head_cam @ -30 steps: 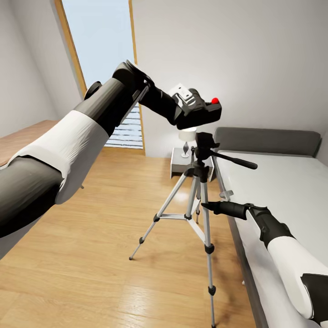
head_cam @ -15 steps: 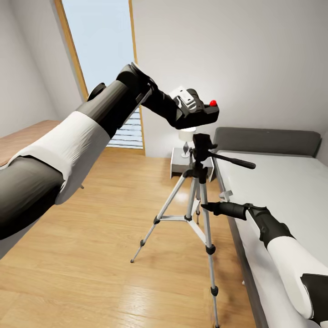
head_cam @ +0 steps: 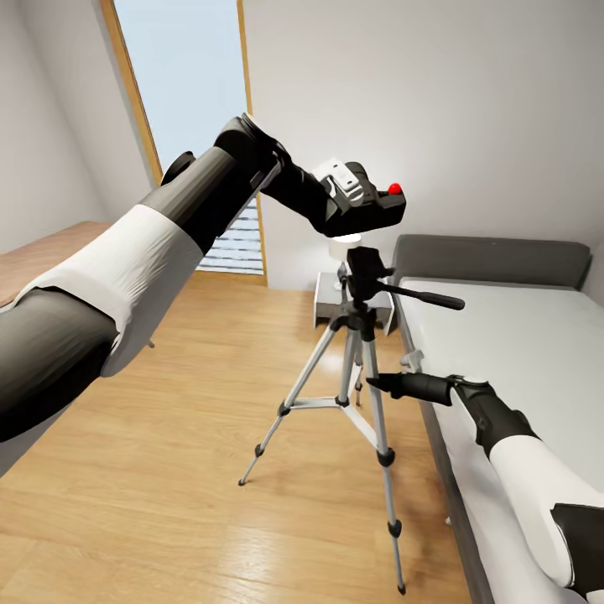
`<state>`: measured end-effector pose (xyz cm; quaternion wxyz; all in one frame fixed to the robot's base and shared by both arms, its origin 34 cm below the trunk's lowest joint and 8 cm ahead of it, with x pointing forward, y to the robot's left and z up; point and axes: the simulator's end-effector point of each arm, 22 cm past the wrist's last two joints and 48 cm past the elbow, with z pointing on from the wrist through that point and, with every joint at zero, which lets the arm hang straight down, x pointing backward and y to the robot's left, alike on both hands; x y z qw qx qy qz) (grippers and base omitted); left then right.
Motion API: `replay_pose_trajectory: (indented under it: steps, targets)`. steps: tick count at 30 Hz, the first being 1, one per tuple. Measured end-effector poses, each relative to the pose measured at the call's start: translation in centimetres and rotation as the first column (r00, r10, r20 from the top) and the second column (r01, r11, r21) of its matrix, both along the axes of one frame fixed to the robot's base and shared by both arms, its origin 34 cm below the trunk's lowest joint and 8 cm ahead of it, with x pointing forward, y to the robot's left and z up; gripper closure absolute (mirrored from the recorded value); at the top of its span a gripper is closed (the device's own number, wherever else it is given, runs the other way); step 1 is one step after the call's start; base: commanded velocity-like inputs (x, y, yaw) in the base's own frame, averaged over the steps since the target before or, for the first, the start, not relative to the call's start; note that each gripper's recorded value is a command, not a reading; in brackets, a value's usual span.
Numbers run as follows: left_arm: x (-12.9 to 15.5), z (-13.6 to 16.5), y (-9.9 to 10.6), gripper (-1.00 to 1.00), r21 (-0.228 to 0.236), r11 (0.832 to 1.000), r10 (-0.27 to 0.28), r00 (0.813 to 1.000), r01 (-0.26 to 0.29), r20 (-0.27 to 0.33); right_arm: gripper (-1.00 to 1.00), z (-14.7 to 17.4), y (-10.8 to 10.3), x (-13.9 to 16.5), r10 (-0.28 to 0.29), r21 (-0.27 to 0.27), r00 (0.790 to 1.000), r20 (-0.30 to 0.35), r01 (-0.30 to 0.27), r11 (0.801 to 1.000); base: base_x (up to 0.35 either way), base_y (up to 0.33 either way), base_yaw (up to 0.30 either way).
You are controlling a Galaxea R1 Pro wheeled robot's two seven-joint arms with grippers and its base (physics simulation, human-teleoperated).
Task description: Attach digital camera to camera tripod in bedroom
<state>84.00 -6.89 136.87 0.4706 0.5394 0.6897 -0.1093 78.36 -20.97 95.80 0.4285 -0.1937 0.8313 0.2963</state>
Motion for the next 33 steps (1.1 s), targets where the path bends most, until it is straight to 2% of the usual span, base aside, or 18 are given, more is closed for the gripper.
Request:
replay_pose_trajectory:
  steps: [5,9,24,29,33]
  targets:
    - [0.0,0.0,0.0,1.00,-0.001,1.000,0.000,1.000,0.000,0.000,1.00,0.1,1.1,-1.2,0.077,0.012,0.997,-0.002,-0.077,0.997,0.000,0.000,0.000]
    - [-0.1,0.0,0.0,1.00,0.000,1.000,-0.004,1.000,0.004,-0.003,1.00,0.1,1.4,-1.5,0.095,0.014,0.995,-0.003,-0.095,0.995,0.000,0.000,0.000]
    - [-0.5,-0.4,-0.2,1.00,0.003,1.000,-0.016,1.000,0.016,-0.024,1.00,0.1,1.3,-1.5,0.093,0.013,0.996,-0.003,-0.093,0.996,0.000,0.000,0.000]
    - [-1.1,-0.8,-0.3,1.00,0.005,1.000,-0.029,0.998,0.030,-0.055,1.00,0.1,1.3,-1.4,0.091,0.013,0.996,-0.003,-0.091,0.996,0.000,0.000,0.000]
    - [-1.3,-1.3,0.0,1.00,0.008,1.000,-0.007,0.995,0.007,-0.099,1.00,0.1,1.3,-1.4,0.091,0.013,0.996,-0.003,-0.091,0.996,0.000,0.000,0.000]
